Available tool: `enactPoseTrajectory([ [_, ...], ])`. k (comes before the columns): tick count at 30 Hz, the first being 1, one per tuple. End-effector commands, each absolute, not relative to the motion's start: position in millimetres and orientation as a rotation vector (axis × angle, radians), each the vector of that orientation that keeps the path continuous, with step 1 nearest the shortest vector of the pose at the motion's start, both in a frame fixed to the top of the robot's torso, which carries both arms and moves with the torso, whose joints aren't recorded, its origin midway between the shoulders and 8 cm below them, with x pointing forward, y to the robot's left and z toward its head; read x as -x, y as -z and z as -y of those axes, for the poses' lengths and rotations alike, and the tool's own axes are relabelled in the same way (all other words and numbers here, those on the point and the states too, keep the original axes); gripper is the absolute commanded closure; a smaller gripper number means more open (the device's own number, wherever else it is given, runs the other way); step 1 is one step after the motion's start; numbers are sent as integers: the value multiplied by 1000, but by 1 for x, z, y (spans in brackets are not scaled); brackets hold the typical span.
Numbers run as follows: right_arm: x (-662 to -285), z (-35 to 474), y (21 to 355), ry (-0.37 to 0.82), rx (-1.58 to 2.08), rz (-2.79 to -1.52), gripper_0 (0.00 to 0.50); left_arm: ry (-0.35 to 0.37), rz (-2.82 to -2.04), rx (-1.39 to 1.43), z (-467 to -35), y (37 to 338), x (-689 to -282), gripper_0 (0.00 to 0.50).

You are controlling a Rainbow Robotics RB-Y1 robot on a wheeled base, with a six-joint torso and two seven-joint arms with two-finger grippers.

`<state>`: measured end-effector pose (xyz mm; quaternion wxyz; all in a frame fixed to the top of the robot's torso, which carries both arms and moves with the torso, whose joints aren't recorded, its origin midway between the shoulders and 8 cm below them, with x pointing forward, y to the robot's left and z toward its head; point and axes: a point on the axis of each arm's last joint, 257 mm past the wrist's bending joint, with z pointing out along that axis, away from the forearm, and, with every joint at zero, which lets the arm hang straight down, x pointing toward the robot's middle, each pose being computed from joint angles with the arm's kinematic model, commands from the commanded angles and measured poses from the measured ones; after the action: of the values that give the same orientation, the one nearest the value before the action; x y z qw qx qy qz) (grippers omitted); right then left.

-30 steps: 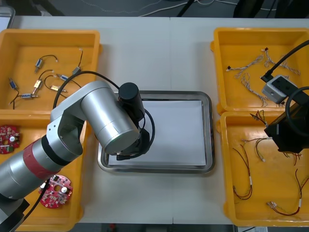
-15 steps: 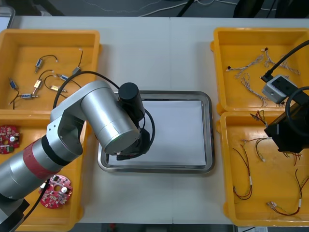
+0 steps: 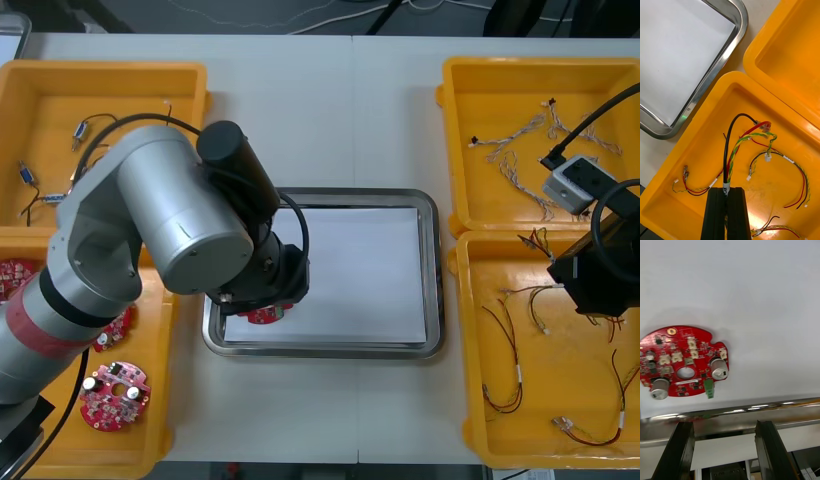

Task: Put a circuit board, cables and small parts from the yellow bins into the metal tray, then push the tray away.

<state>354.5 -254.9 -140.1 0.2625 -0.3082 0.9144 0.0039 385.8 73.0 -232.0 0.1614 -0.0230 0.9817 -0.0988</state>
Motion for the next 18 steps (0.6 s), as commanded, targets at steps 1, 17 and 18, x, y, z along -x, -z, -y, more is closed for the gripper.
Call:
enactPoseTrajectory([
  [1, -356, 255, 130, 27, 809, -2460, 500, 239, -2737, -33, -107, 195, -390, 1],
  [17, -337, 247, 150, 108, 1014, -2488, 500, 153, -2651, -32, -228, 140, -414, 0],
  [18, -337, 241, 151, 114, 1049, -2479, 500, 152, -2647, -23, -240, 137, -414, 0],
])
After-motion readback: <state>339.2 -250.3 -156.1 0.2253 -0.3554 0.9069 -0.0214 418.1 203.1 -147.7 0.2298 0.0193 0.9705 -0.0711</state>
